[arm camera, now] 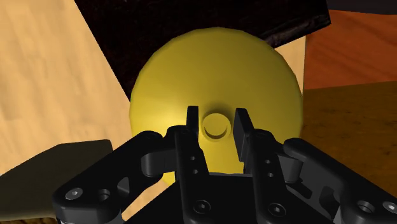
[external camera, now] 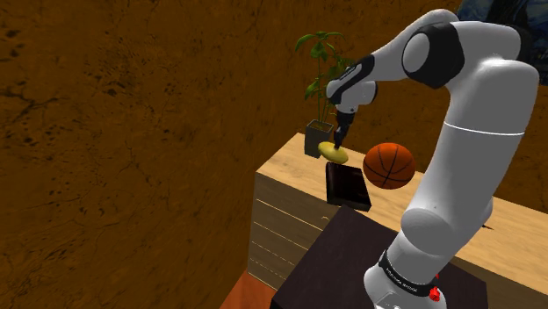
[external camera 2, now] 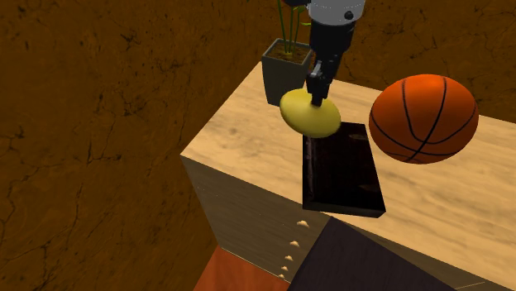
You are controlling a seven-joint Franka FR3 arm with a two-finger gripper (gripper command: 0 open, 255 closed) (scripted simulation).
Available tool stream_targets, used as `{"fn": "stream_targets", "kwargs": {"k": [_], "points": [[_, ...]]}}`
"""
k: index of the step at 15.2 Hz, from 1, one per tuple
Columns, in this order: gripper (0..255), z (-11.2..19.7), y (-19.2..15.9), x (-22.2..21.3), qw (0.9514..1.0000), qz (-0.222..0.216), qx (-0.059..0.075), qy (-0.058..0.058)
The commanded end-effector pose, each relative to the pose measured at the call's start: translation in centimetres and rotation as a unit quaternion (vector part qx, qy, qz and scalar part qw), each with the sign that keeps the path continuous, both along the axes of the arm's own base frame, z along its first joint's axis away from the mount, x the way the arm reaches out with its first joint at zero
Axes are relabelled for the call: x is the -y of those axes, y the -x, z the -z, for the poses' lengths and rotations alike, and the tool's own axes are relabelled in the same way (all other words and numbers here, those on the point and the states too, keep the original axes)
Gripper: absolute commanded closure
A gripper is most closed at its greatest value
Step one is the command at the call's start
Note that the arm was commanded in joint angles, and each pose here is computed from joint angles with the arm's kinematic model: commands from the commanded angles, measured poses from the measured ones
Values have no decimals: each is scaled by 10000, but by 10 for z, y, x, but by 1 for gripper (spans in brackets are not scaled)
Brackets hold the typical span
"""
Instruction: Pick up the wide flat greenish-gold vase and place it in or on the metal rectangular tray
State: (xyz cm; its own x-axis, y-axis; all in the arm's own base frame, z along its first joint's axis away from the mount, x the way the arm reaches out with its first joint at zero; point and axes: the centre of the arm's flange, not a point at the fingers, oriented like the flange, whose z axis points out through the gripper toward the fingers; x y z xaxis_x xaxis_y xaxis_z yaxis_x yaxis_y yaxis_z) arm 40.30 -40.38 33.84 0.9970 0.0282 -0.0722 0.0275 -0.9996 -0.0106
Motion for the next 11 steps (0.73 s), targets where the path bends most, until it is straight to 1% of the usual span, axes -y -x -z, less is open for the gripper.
{"fn": "stream_targets", "kwargs": {"k": [1, 6, 7, 11], "points": [[255, -6, 25, 4, 10000, -6, 2, -3], [255, -19, 89, 15, 10000, -6, 2, -3], [255, -20, 97, 17, 10000, -6, 2, -3], [255, 1, 97, 17, 10000, -6, 2, -3]]}}
